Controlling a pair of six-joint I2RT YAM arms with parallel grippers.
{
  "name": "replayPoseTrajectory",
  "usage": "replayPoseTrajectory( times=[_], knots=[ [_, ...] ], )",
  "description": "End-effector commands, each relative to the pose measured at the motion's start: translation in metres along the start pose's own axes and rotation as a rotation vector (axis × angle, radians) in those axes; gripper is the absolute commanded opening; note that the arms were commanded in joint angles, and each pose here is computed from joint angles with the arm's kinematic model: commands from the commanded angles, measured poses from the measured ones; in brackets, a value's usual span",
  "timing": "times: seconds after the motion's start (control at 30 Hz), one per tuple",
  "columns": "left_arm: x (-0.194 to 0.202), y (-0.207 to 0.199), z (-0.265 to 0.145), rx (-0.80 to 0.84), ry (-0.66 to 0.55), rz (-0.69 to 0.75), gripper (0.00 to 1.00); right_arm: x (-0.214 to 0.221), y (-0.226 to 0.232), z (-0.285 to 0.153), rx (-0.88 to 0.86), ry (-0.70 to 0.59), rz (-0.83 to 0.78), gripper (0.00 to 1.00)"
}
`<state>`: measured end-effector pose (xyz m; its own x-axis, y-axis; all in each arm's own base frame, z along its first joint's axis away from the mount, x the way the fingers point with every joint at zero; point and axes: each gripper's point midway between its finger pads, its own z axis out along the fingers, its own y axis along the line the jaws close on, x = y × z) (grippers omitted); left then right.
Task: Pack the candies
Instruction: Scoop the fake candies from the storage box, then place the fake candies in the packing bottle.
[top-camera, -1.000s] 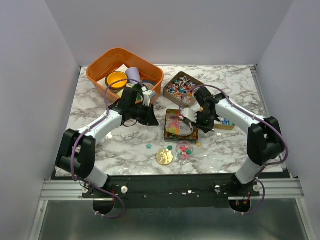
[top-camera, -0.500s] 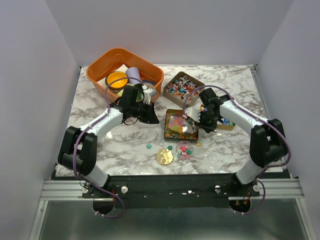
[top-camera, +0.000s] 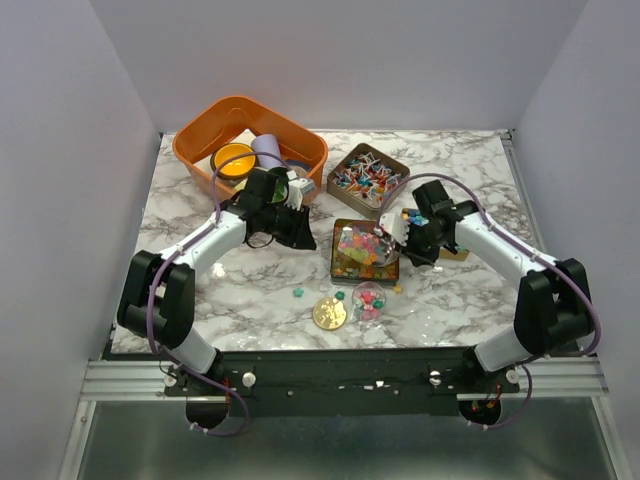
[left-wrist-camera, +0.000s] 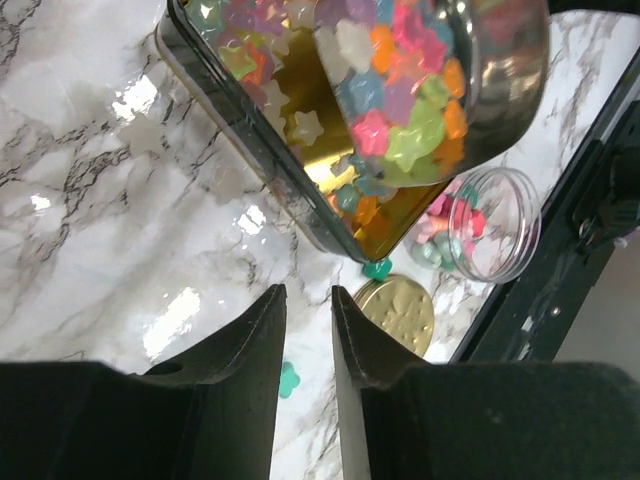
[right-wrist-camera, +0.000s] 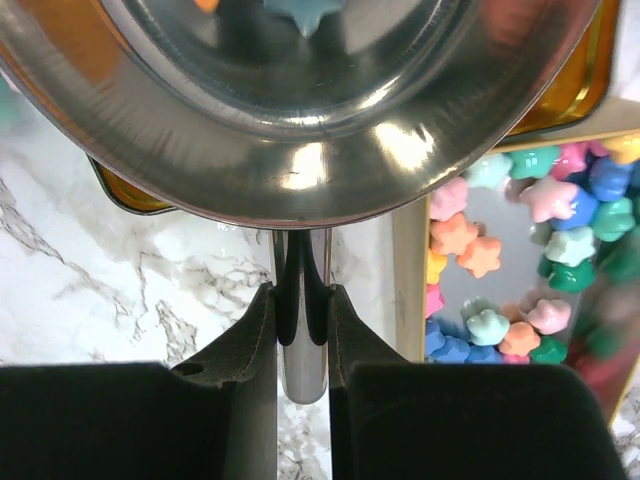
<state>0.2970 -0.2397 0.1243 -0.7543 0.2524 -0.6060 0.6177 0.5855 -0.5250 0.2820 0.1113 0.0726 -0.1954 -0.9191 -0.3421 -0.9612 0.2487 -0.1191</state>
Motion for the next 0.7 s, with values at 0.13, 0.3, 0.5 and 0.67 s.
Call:
replayPoseTrajectory(
  times=[0.13,0.3,0.5,0.67],
  knots=[
    [-0.011,-0.002,-0.029,-0.033,-0.015,0.103,0.38,-0.033,-0.011,-0.022,0.065,-0.18,-0.001,0.01],
    [-0.02,-0.002,-0.04,-0.041,-0.086,0.078,0.44,-0.025,0.0,-0.052,0.097,-0.177,-0.027,0.01],
    [-0.019,0.002,-0.051,-0.104,-0.119,0.124,0.59,0.011,0.037,-0.065,0.073,-0.097,-0.126,0.01],
    [0.002,0.01,-0.054,-0.124,-0.065,0.165,0.68,0.029,0.056,-0.079,0.089,-0.059,-0.196,0.01]
  ],
)
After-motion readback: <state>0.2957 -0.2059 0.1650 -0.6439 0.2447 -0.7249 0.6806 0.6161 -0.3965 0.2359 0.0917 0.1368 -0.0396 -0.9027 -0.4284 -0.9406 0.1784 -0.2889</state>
